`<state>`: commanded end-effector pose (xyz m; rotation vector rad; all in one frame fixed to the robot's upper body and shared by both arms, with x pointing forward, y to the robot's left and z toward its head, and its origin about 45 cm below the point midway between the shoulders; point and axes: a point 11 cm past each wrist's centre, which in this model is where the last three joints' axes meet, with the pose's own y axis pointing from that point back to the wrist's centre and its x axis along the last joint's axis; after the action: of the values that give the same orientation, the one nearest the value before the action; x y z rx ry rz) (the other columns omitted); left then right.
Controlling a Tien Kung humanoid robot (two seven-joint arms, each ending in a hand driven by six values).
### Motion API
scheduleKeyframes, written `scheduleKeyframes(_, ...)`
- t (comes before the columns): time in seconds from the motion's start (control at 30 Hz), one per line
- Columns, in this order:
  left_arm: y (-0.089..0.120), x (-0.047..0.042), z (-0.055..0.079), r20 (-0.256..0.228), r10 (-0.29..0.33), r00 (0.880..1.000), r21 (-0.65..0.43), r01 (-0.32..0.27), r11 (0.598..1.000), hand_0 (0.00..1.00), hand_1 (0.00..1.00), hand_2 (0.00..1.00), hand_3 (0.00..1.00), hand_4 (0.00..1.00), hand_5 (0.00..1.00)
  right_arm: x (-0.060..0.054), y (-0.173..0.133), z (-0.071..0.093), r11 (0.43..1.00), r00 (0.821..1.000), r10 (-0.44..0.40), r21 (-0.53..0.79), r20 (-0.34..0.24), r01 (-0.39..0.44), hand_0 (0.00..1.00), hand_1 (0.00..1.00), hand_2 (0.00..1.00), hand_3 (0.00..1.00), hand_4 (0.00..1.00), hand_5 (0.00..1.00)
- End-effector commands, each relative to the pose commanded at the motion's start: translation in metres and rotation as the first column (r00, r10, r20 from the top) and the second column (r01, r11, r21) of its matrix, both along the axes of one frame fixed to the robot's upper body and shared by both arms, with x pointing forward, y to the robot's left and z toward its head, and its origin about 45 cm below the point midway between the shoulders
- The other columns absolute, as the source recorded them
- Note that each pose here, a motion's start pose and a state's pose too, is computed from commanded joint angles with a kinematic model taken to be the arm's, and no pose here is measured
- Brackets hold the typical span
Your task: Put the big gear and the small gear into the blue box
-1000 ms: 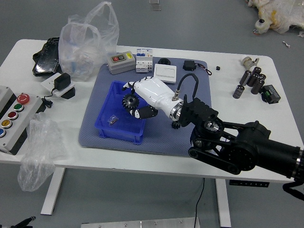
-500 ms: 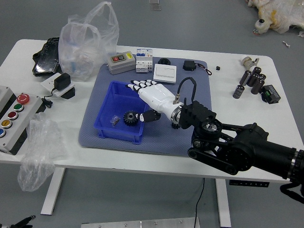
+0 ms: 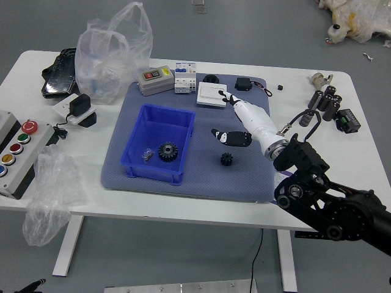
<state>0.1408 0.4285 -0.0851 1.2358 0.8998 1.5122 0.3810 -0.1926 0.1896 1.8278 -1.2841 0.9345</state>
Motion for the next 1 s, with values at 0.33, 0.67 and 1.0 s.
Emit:
scheduleKeyframes(0.33, 0.000, 0.0047, 0.002, 0.006, -0.007, 1.000, 0.002, 0.007, 1.000, 0.654, 0.508, 0.525, 0.728, 0.739, 0.657, -0.010, -0.006, -0.029, 0.998, 0.994, 0.014, -0.053, -0.110, -0.020, 0.693, 0.754, 0.829, 0.919, 0.789, 0.292)
scheduleKeyframes(0.67, 0.001, 0.0052, 0.002, 0.005, -0.007, 1.000, 0.002, 0.007, 1.000, 0.654, 0.508, 0.525, 0.728, 0.739, 0.657, -0.015, -0.011, -0.044, 0.998, 0.983, 0.010, -0.066, -0.182, -0.023, 0.692, 0.741, 0.806, 0.921, 0.804, 0.326)
scheduleKeyframes(1.0, 0.001, 0.0061, 0.002, 0.007, -0.004, 1.000, 0.002, 0.004, 1.000, 0.654, 0.508, 0.525, 0.728, 0.740, 0.659, -0.017, -0.010, -0.055, 0.997, 0.975, 0.002, -0.073, -0.224, -0.019, 0.681, 0.704, 0.708, 0.910, 0.701, 0.256)
